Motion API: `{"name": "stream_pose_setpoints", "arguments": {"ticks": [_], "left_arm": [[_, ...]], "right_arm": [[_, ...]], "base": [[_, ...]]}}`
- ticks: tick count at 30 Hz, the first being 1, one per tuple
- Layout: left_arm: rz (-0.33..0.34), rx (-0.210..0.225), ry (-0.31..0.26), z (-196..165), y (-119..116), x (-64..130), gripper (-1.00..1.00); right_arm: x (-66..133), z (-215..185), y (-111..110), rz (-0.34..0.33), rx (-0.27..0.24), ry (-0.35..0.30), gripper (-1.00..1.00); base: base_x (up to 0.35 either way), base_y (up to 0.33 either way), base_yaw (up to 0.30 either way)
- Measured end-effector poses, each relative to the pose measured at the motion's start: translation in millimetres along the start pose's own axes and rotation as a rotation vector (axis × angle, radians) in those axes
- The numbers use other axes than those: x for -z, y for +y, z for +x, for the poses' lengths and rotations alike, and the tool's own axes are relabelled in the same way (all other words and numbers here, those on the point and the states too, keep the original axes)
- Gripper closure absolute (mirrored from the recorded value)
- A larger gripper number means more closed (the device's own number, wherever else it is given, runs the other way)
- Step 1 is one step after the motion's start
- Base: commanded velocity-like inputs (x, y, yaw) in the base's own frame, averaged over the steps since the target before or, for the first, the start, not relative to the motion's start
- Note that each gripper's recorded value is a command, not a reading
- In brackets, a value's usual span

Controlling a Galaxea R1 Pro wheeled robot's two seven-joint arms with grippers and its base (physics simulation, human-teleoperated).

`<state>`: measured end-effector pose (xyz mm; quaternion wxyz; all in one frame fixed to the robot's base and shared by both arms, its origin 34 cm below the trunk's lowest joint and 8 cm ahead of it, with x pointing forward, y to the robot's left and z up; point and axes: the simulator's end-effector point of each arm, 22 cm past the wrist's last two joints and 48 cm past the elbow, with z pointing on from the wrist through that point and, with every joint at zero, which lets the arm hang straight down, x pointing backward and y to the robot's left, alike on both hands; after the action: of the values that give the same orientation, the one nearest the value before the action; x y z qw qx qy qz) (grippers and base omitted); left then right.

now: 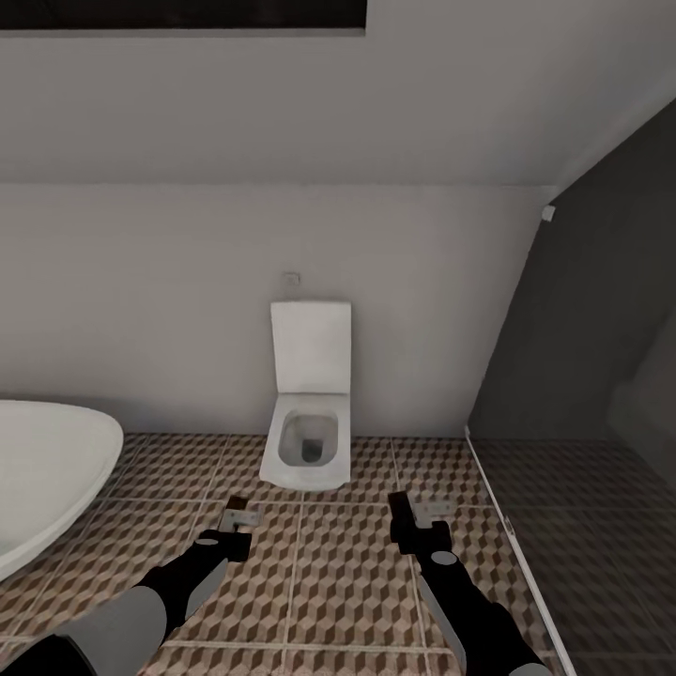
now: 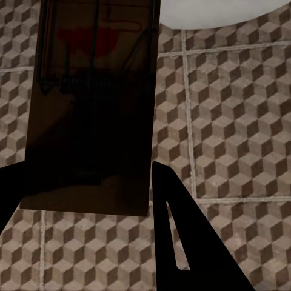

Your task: Take the four mousetraps from the cabinet in the bathroom and place them on the bathroom floor. Make sure all four end up on the same floor surface, and ensure that at least two of them are either under or directly next to the same bathroom sink.

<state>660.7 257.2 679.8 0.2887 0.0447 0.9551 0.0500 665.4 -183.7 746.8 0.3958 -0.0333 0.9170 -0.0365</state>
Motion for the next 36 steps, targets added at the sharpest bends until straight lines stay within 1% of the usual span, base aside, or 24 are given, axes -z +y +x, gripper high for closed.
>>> {"name": "stream_pose_setpoints", "arguments": {"ticks": [36], "left_arm": [[0.006, -0.004, 0.055, 50, -10, -57.9, 1.00]], "right_arm": [[-48.1, 60, 8, -0.005, 0.001, 0.055, 1.00]], "base": [[0.000, 0.000, 0.000]]}}
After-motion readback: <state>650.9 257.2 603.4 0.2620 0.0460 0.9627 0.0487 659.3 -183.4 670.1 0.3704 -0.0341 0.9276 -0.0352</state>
